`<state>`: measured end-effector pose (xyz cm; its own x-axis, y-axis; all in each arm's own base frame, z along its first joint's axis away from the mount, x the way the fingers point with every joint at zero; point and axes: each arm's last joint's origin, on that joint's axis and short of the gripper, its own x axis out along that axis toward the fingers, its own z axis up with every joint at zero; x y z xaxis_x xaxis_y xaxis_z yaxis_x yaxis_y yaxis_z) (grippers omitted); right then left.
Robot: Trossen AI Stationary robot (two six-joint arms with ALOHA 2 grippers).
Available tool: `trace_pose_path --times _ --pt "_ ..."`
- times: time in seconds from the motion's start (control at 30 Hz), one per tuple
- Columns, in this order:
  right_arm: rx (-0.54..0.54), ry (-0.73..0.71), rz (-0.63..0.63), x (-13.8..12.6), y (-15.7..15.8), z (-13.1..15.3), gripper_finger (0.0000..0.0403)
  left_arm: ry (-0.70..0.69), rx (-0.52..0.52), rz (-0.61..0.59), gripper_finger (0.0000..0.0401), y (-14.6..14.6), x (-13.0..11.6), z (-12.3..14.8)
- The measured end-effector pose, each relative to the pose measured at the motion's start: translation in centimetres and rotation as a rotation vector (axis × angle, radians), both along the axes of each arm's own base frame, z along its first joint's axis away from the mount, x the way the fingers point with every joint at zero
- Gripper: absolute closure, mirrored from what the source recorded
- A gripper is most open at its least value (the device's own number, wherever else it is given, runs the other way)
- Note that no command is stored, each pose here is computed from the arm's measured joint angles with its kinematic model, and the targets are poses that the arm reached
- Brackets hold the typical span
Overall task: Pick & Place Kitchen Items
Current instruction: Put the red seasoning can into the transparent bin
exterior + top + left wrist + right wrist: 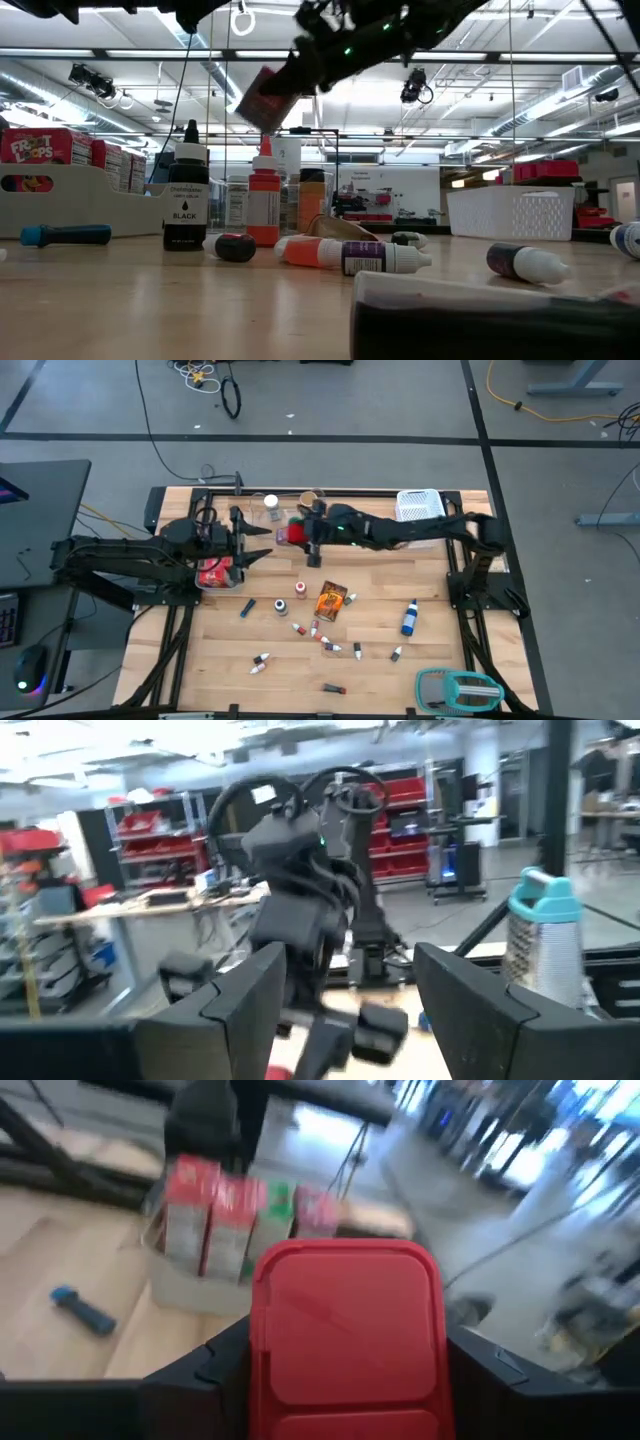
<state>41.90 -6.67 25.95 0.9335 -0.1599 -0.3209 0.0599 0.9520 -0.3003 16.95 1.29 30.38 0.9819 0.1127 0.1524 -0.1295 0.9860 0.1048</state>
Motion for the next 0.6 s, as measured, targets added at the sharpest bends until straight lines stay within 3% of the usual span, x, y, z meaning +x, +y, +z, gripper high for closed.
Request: trace_pose_path --times 0.23,0.6 --pt "0.020 0.077 -0.061 2.5 -2.8 -1.7 0.0185 0.048 -0.035 0.021 0.0170 0.1 0.1 -0.5" --pt "0.103 0.164 -0.137 2.3 -5.6 -3.8 0.0186 0.090 -0.039 0.022 0.0170 0.1 0.1 -0.9"
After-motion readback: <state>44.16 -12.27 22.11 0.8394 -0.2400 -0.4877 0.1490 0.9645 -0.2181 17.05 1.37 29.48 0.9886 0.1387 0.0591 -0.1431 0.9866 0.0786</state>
